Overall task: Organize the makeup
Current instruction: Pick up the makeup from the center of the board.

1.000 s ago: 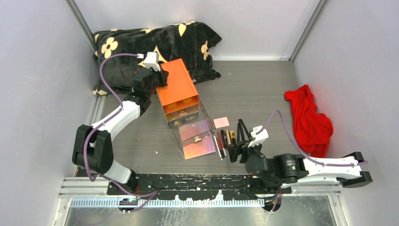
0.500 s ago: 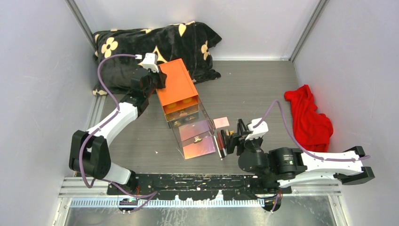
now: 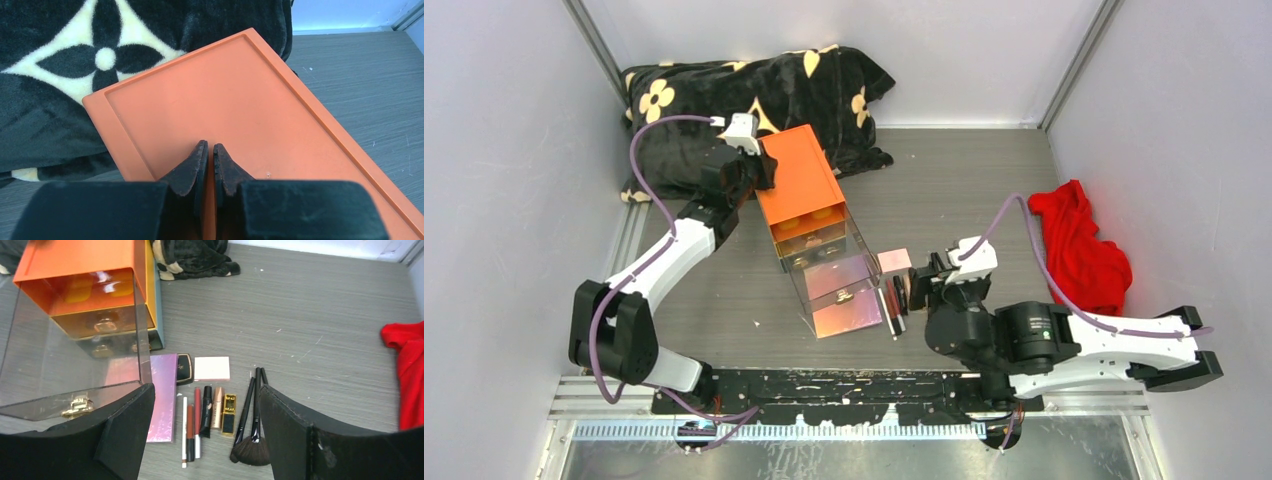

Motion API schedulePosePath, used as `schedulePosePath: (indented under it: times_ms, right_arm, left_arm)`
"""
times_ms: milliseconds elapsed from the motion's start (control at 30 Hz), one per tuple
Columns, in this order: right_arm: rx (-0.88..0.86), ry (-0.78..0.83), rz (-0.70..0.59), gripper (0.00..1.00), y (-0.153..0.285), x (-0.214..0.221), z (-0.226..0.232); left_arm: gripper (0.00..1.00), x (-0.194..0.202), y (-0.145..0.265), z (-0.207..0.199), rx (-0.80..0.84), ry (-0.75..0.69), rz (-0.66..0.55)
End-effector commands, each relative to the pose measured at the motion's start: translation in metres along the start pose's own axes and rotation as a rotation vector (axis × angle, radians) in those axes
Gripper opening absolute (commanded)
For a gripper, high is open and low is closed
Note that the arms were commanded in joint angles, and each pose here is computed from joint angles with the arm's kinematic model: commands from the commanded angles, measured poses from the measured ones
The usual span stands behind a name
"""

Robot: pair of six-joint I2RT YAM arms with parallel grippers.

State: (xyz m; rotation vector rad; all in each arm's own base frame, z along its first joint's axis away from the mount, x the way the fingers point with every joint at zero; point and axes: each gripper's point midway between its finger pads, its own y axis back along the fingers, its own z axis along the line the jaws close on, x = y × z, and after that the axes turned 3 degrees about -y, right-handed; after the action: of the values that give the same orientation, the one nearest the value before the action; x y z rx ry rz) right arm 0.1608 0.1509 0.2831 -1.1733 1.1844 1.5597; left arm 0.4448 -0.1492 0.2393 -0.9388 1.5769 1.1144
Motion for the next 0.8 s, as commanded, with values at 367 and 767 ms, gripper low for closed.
schedulePosePath:
  times_ms: [367,767]
  right_arm:
    - [0.004,0.010,0.049,0.81,-0.072,-0.026,0.009]
    - [-0.032,-0.097,0.131,0.81,-0.127,0.002,-0.015]
  left_arm:
    - [0.10,0.080,0.023,0.021,-0.079,-0.005,0.281]
    - [0.10,0.086,0.024,0.023,-0.088,-0.005,0.291]
